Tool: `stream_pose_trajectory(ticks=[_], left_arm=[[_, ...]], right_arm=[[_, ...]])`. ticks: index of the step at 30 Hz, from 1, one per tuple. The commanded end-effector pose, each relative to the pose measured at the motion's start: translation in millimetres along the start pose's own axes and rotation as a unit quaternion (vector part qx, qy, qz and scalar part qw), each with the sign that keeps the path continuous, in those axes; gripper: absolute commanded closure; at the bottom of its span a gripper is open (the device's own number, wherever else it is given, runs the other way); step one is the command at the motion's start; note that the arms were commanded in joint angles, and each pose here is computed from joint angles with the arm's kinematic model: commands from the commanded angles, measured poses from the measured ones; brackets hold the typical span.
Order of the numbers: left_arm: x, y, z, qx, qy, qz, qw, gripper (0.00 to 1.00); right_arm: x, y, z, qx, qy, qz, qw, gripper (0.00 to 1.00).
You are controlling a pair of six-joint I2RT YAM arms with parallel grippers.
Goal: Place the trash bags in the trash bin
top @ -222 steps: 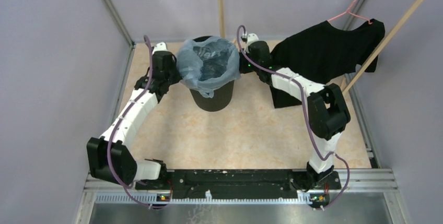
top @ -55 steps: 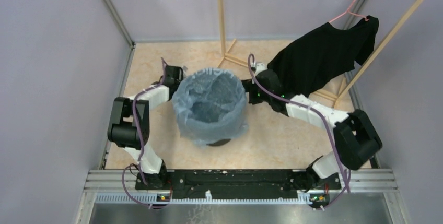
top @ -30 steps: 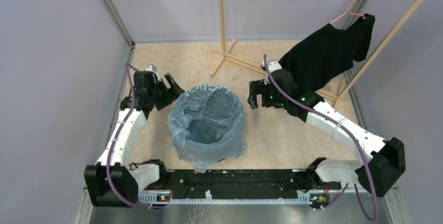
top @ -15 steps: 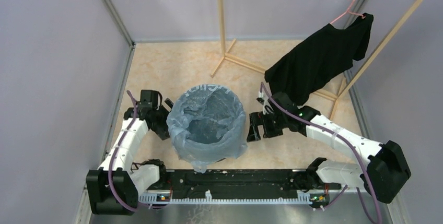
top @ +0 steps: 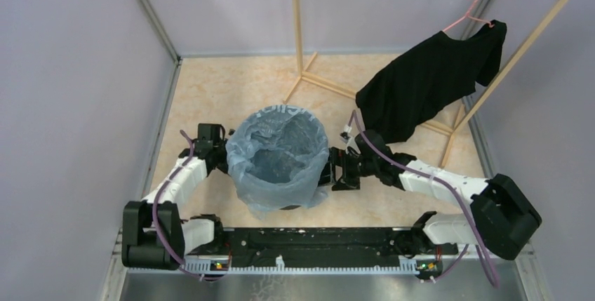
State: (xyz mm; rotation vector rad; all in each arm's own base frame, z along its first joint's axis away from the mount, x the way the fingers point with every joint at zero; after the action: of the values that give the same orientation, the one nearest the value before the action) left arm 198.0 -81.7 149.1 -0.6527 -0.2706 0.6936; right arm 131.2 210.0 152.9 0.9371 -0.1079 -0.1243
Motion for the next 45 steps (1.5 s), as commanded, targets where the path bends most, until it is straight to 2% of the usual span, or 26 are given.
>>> stream_pose_trajectory(ticks=[1,5,8,11,16,18,19,22,25,28,31,34,36,38,42,44,45], left_arm=[[-8.1,-26.3,-16.8,-0.072,0.065,0.000,0.995,0.07],[4.8,-40.7,-38.0,-0.056,0.071,-0.033,0.995,0.07],[16.8,-43.0,-44.3,-0.017,0.042,-0.065,0.997,0.06],[22.0,-44.8,-42.5,-0.019,0.012,-0.103,0.994,0.05],[37.1,-35.6,-33.0,0.044,-0.021,-0.177,0.983,0.03],[51.2,-24.4,-20.9,0.049,-0.047,-0.178,0.982,0.02],[57.4,-20.1,-14.0,0.052,-0.061,-0.178,0.981,0.02],[77.1,-11.7,10.9,0.077,-0.113,-0.175,0.975,0.02],[82.6,-17.4,28.8,0.091,-0.141,-0.193,0.967,0.02],[79.6,-26.6,42.2,0.067,-0.157,-0.222,0.960,0.02],[69.7,-32.5,48.6,0.013,-0.154,-0.251,0.956,0.02],[57.6,-34.9,48.2,-0.049,-0.134,-0.265,0.954,0.02],[51.3,-32.4,47.0,-0.066,-0.122,-0.265,0.954,0.02],[46.0,-30.2,46.5,-0.081,-0.112,-0.270,0.953,0.02],[37.4,-26.5,46.5,-0.102,-0.100,-0.280,0.949,0.03],[34.1,-25.1,45.9,-0.115,-0.096,-0.284,0.947,0.04],[32.2,-24.1,44.8,-0.122,-0.092,-0.284,0.947,0.05]], right_arm=[[50.2,40.0,-11.8,0.076,-0.134,0.014,0.988,0.06],[79.6,38.2,-9.9,0.029,-0.189,0.053,0.980,0.06],[84.5,29.3,2.3,-0.034,-0.216,0.088,0.972,0.06],[78.3,20.1,23.1,-0.092,-0.232,0.134,0.959,0.05],[60.5,8.4,76.9,-0.202,-0.249,0.214,0.923,0.03],[55.3,10.9,100.7,-0.245,-0.248,0.244,0.905,0.02],[54.2,16.3,112.8,-0.264,-0.268,0.243,0.894,0.01],[49.0,44.3,141.7,-0.229,-0.289,0.282,0.886,0.01],[50.3,68.7,163.1,-0.215,-0.319,0.282,0.879,0.01],[55.6,103.2,177.1,-0.176,-0.331,0.298,0.878,0.01],[59.4,150.1,184.1,-0.076,-0.325,0.339,0.880,0.01],[62.7,184.8,166.4,0.012,-0.274,0.373,0.887,0.01],[62.4,203.4,146.0,0.032,-0.239,0.388,0.889,0.01],[55.9,218.2,120.7,0.029,-0.206,0.410,0.888,0.01],[40.4,236.1,76.3,-0.004,-0.182,0.446,0.876,0.01],[38.0,235.8,56.3,-0.013,-0.172,0.437,0.883,0.05],[38.7,233.5,46.2,-0.015,-0.164,0.428,0.888,0.12]])
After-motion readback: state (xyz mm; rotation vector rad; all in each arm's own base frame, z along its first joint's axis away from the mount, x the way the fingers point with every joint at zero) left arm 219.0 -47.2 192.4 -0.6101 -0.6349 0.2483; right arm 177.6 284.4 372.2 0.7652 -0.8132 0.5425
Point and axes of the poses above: each gripper's point midway between its finger pads, its own z axis back along the fingers, its own y axis along the line the jaws close on, x = y × z, the point moved 9 cm from there along z, back along the fingers, and after that the axes turned 13 degrees about -z, right-handed, at the moved point
